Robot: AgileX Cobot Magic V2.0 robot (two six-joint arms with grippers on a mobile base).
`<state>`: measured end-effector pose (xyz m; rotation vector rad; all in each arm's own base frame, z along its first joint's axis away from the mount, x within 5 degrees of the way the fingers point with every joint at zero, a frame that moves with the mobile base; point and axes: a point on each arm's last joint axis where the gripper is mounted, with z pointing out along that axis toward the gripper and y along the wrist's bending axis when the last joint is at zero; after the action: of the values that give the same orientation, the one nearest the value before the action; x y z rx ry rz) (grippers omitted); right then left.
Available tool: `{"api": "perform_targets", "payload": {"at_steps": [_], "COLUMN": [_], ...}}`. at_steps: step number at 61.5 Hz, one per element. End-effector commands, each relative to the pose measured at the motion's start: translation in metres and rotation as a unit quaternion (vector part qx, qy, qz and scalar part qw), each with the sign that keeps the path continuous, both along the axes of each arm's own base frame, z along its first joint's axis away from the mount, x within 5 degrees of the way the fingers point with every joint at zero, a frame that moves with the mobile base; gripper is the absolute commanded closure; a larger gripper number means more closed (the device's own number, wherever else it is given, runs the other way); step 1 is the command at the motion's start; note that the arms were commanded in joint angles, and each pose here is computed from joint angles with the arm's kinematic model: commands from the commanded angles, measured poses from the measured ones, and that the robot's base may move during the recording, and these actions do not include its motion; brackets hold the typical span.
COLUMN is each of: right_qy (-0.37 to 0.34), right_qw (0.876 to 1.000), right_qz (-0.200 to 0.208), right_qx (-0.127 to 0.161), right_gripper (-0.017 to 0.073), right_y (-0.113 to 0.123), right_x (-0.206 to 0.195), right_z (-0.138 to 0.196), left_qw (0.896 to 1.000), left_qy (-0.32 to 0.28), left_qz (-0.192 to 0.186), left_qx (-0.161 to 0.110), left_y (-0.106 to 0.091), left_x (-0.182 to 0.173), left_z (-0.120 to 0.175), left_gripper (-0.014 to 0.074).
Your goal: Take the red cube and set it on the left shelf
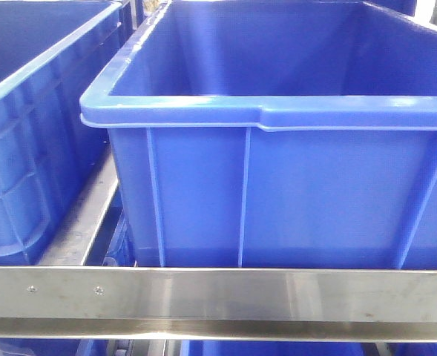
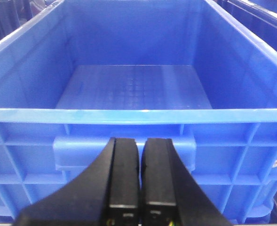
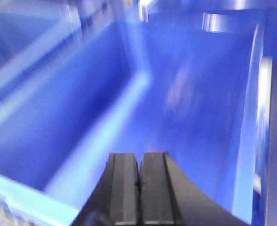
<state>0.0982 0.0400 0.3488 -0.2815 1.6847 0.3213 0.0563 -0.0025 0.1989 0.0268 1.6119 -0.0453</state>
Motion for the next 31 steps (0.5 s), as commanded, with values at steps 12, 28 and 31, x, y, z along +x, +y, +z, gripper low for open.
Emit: {"api": "perform_targets", "payload": {"at_steps": [12,28,31], "right_qy": [-0.079,-0.079,-0.079], "right_qw": [0.997,0.997,0.997], "right_qz": [0.007,0.007,0.007], "right_qx": [0.019,0.019,0.019], "right_gripper": [0.0514,0.0514,0.0514], "right_y": [-0.0014,-0.0014,-0.0014], "right_x": [-0.0059,-0.0059,-0.0059], "right_z": [0.0161,0.0161,0.0162], "left_qw": [0.999,0.999,0.999], "left_qy": [-0.040,-0.040,-0.040], "left_qz": [0.001,0.001,0.001], "left_qx": [-0.005,-0.005,-0.005], "left_y": [0.0001,0.0001,0.0001], "left_x": [-0.0003,-0.0003,-0.0003], "left_z": [0.0009,0.0009,0.0009], "left_gripper": [0.0492,0.0492,0.0492]}}
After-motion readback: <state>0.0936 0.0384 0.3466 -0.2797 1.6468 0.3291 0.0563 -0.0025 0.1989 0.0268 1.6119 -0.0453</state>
